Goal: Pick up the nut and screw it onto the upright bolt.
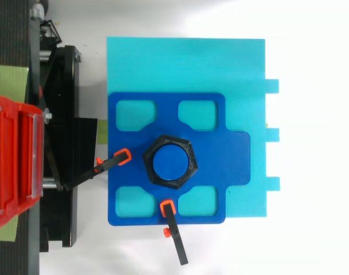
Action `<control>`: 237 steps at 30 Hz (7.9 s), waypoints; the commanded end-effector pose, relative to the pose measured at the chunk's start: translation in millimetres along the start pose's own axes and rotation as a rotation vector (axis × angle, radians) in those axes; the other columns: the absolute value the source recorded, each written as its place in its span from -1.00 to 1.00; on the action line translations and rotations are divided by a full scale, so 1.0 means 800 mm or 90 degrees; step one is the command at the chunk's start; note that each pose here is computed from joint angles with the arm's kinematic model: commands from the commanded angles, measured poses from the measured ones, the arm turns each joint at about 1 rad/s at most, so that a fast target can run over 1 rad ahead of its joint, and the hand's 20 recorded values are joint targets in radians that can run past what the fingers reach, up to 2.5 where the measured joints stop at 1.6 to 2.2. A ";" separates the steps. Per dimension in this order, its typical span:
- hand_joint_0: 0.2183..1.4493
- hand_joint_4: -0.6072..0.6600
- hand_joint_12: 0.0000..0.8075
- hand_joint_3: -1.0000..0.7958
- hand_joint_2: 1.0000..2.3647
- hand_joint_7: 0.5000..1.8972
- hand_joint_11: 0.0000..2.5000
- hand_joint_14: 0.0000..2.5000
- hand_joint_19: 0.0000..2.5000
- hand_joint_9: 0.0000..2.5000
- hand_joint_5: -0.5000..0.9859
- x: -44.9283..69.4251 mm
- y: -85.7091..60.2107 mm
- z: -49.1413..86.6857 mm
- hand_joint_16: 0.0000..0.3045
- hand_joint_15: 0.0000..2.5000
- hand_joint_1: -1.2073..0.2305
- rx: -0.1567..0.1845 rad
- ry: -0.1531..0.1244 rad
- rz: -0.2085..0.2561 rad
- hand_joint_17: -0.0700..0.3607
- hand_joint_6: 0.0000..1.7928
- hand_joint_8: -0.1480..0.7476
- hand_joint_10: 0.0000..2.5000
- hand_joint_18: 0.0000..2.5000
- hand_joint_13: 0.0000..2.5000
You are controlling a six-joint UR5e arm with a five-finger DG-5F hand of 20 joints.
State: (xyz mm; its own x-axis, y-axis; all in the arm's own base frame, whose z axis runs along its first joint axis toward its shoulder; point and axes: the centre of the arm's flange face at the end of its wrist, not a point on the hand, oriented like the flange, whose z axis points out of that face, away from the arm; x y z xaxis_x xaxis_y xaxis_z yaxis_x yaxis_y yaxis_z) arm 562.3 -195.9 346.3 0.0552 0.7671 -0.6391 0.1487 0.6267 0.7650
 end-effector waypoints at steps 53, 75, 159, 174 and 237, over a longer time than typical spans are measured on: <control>-0.56 0.18 -0.12 -0.44 -1.00 -0.75 -1.00 -1.00 -1.00 -0.99 -0.65 0.006 0.012 -0.066 -0.69 -1.00 0.10 -0.050 -0.054 0.194 -0.18 -0.44 -0.17 -1.00 -1.00 -1.00; -0.57 0.17 -0.21 -0.44 -1.00 -0.70 -1.00 -1.00 -1.00 -0.97 -0.65 0.006 0.012 -0.066 -0.72 -1.00 0.10 -0.050 -0.054 0.193 -0.23 -0.44 -0.29 -1.00 -1.00 -1.00; -0.54 0.19 -0.22 -0.44 -1.00 -0.68 -1.00 -1.00 -1.00 -1.00 -0.66 0.006 0.012 -0.066 -0.73 -1.00 0.03 -0.050 -0.053 0.194 -0.25 -0.44 -0.29 -1.00 -1.00 -1.00; -0.55 0.20 -0.22 -0.44 -1.00 -0.76 -1.00 -1.00 -1.00 -1.00 -0.65 0.005 0.013 -0.065 -0.73 -1.00 0.03 -0.051 -0.055 0.195 -0.24 -0.44 -0.28 -1.00 -1.00 -1.00; -0.54 0.21 -0.22 -0.44 -1.00 -0.78 -1.00 -1.00 -1.00 -1.00 -0.65 0.006 0.012 -0.066 -0.71 -1.00 0.02 -0.050 -0.054 0.194 -0.22 -0.44 -0.29 -1.00 -1.00 -1.00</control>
State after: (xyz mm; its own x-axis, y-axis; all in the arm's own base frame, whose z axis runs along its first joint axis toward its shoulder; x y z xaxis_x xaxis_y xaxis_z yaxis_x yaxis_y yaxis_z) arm 512.0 -179.1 354.7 0.1683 0.9091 -0.3810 0.0358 0.3806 0.9240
